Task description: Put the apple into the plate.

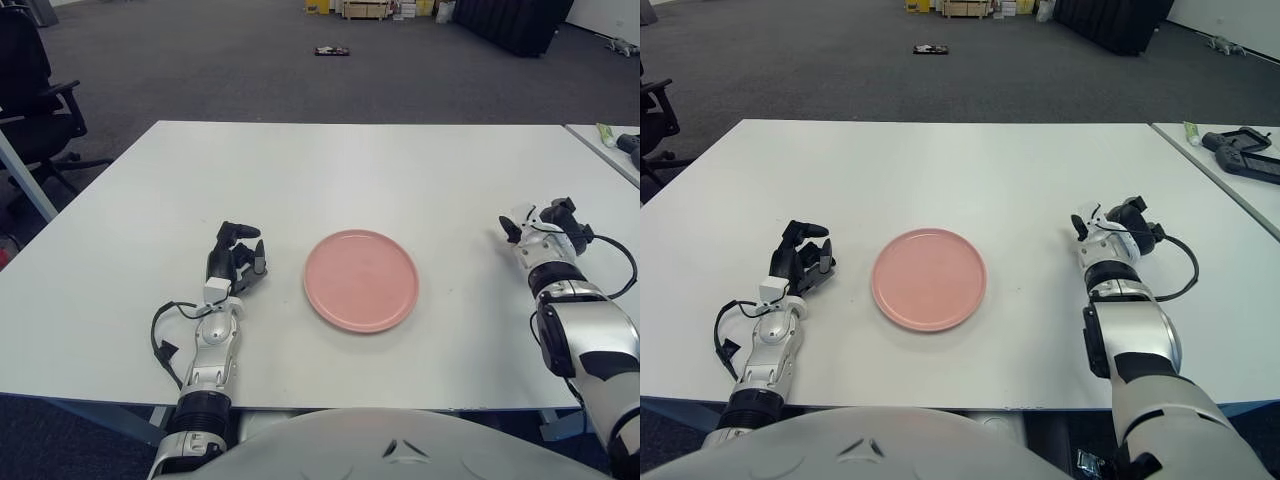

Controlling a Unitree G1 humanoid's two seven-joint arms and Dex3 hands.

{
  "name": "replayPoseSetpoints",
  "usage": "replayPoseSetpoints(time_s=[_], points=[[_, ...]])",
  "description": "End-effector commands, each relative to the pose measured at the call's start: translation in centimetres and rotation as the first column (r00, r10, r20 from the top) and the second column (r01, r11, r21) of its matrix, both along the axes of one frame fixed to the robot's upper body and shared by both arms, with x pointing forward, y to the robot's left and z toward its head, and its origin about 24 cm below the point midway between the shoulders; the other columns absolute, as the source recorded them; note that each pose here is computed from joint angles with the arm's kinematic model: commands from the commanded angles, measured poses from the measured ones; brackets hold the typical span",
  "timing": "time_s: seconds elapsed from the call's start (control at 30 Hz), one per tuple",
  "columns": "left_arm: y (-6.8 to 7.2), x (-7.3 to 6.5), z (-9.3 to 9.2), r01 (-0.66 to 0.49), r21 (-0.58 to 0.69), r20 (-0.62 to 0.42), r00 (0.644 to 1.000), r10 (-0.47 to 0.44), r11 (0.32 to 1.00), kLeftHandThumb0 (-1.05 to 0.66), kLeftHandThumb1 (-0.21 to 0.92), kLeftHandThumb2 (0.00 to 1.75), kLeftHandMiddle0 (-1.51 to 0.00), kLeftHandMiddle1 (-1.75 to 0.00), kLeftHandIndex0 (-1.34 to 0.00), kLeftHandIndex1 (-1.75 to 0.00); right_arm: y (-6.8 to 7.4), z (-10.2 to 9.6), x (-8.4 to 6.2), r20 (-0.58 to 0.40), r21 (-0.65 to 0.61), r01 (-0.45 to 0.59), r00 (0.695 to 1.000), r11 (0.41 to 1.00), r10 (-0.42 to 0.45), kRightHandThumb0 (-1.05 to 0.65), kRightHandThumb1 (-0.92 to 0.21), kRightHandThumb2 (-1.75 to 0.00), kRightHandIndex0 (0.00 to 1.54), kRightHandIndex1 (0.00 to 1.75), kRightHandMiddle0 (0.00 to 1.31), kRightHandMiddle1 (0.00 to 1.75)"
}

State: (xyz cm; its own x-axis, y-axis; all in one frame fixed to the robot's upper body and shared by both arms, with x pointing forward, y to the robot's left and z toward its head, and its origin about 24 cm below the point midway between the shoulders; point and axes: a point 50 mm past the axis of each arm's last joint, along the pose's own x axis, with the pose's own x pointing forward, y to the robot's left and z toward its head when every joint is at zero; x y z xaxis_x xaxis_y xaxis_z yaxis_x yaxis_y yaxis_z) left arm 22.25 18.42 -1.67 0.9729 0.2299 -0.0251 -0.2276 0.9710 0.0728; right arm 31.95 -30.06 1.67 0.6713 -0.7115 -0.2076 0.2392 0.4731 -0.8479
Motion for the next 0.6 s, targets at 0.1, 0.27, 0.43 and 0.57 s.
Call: replayPoseSetpoints(time_s=[0.1,0.27,0.43,0.57], points=[[0.3,-0.9,-1.4,-0.018,0.013,-0.080,0.997,0.019,1.000,-0.39,0.63,0.92,-0.74,-1.75,-0.37,-1.75,0.3,0.2,0.6,-0.076,0.009,-0.069,0.995,0.998,0.069,-0.42,-0.40,-1.08,0.13,1.16,0.00,1.22],[0.3,-0.9,-1.4,-0.019,0.018,-0.080,0.997,0.020,1.000,-0.39,0.64,0.92,-0.73,-1.75,-0.37,-1.75,0.6,-0.7,0.2,-0.139,0.022,-0.086,0.986,0.996,0.088,-0.43,-0.40,-1.09,0.12,1.16,0.00,1.30],[0.4,-0.9,-1.4,-0.019,0.013,-0.079,0.997,0.020,1.000,-0.39,0.64,0.91,-0.74,-1.75,-0.37,-1.75,0.8,-1.7,-0.4,-0.181,0.031,-0.099,0.978,0.995,0.103,-0.46,-0.41,-1.08,0.10,1.10,0.00,1.38],[0.4,-0.9,-1.5,-0.023,0.004,-0.075,0.997,0.024,1.000,-0.39,0.65,0.91,-0.74,-1.75,-0.36,-1.75,1.0,-2.0,-0.5,-0.195,0.036,-0.105,0.975,0.994,0.110,-0.49,-0.41,-1.07,0.11,1.08,0.00,1.53]])
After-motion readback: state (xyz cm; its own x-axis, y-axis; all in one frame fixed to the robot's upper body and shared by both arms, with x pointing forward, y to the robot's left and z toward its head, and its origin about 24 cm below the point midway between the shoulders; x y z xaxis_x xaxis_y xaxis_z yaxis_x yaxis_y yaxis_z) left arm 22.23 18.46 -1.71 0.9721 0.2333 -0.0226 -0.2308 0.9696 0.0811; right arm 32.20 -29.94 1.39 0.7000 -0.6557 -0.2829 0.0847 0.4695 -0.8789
